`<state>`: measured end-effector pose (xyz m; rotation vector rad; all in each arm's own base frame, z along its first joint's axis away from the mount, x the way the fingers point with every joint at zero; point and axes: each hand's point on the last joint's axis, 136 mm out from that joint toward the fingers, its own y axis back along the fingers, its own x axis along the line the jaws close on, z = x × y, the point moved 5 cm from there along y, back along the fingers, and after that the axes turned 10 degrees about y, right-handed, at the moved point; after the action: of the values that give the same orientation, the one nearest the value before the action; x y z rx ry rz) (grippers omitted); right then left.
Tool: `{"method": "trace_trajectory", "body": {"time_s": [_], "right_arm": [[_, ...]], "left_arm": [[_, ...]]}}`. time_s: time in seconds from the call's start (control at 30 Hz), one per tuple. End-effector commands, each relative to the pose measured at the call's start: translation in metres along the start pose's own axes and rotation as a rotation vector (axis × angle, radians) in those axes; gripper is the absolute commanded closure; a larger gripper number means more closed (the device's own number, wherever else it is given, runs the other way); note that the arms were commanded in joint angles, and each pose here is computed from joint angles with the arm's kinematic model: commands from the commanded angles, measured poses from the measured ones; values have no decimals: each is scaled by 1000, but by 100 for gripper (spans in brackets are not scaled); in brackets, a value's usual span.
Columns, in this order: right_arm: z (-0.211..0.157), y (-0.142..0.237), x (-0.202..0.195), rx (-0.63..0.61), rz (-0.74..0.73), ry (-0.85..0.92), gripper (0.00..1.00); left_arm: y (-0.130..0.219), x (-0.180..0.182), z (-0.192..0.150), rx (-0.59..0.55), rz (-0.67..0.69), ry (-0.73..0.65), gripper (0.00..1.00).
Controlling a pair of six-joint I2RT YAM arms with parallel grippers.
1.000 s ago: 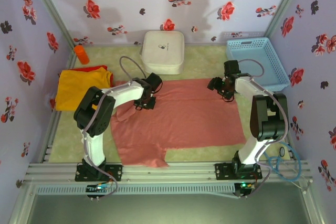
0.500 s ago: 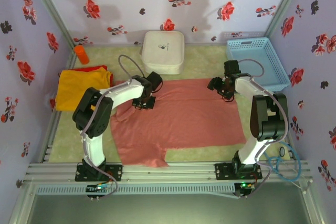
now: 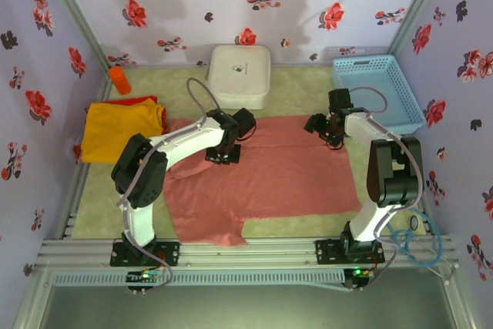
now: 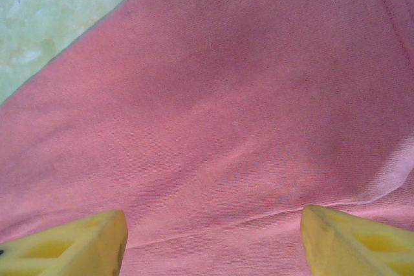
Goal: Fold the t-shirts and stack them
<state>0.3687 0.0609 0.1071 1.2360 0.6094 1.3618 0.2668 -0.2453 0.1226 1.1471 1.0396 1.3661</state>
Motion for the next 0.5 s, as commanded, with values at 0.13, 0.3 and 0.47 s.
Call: {"method": "trace_trajectory", "body": {"time_s": [0.13,0.3,0.47], "right_arm": [[-5,0,-2,24,-11,11,29],[-4,0,0,25,-1,9,29],[0,4,1,28,-12,26,29]], "left_arm": [[-5,2,-17,92,74,16,97],[-10,-1,-21,113,96,-10,89],[-7,1,-20,124,97,-53,61]]}}
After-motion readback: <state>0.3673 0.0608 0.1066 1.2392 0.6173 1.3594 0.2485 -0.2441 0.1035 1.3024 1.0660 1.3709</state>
